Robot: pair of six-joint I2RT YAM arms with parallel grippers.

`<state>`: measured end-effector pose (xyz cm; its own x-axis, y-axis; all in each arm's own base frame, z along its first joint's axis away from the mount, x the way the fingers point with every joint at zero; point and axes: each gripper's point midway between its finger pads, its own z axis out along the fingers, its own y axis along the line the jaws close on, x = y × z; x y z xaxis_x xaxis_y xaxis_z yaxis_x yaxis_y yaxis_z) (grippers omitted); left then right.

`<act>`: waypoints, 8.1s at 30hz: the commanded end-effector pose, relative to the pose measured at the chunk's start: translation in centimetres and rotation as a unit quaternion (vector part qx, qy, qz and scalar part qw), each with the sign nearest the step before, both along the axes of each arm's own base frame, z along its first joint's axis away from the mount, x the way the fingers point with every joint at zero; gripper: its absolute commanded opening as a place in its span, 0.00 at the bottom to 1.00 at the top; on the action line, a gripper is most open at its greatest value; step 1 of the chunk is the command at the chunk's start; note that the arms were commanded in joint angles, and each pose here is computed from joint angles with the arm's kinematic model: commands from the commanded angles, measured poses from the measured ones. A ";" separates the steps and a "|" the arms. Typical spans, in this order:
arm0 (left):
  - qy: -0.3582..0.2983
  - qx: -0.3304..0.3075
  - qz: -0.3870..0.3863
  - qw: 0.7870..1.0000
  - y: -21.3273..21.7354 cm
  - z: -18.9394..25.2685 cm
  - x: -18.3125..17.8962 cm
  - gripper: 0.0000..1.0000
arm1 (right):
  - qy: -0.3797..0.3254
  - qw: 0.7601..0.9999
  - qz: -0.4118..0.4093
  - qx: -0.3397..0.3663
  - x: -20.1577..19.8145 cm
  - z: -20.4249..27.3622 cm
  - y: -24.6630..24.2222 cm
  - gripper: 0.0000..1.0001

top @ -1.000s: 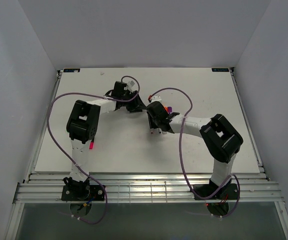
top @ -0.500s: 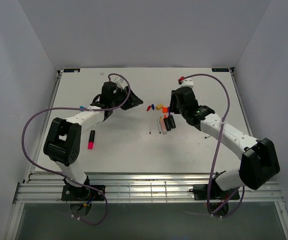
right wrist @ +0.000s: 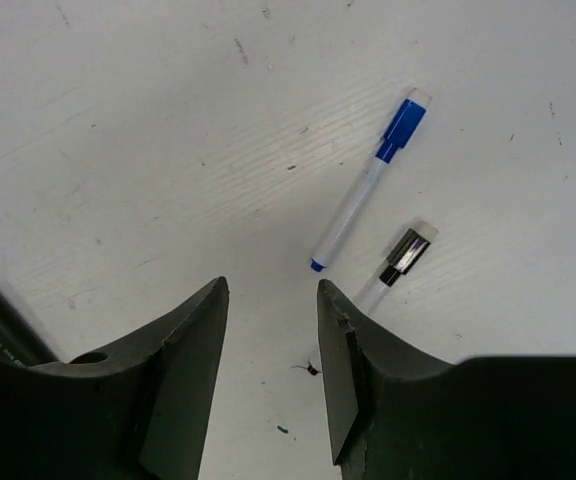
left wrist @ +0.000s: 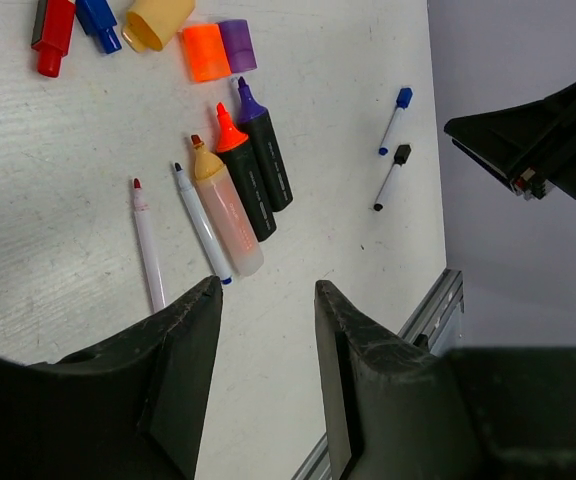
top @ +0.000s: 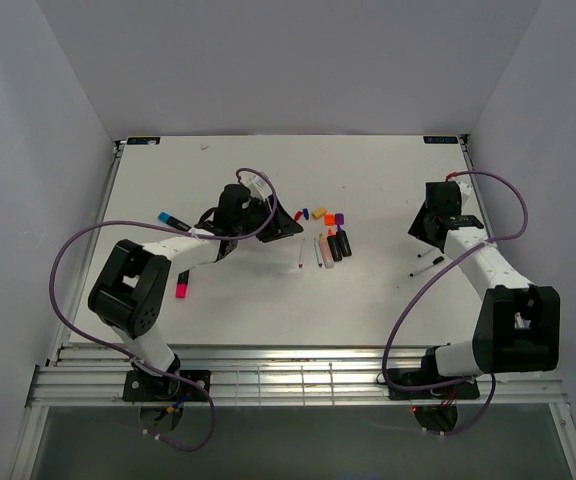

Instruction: Open the pen caps

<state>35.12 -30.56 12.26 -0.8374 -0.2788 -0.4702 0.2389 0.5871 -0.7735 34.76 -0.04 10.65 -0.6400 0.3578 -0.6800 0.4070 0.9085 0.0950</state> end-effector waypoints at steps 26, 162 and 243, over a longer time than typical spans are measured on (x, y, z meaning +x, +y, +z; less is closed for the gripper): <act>-0.040 -0.020 -0.017 0.999 0.1 2.0 -0.7 0.53 | 0.093 0.995 -0.043 0.004 2.1 -7.1 -4.0 0.45; -0.001 -0.103 -0.022 0.994 3.8 4.3 7.2 0.00 | -0.090 0.739 0.588 0.315 -11.6 2.0 34.6 0.08; 0.085 0.098 0.009 0.992 4.1 -8.5 11.0 0.50 | 0.015 0.930 0.366 -0.005 -0.1 -7.6 30.0 0.42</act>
<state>45.10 -29.16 3.05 -0.9350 -0.1773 -0.3072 0.1303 0.6340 -0.7623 34.66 30.09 2.43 -0.7285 -0.1546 -0.6674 -0.2894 0.9525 0.0953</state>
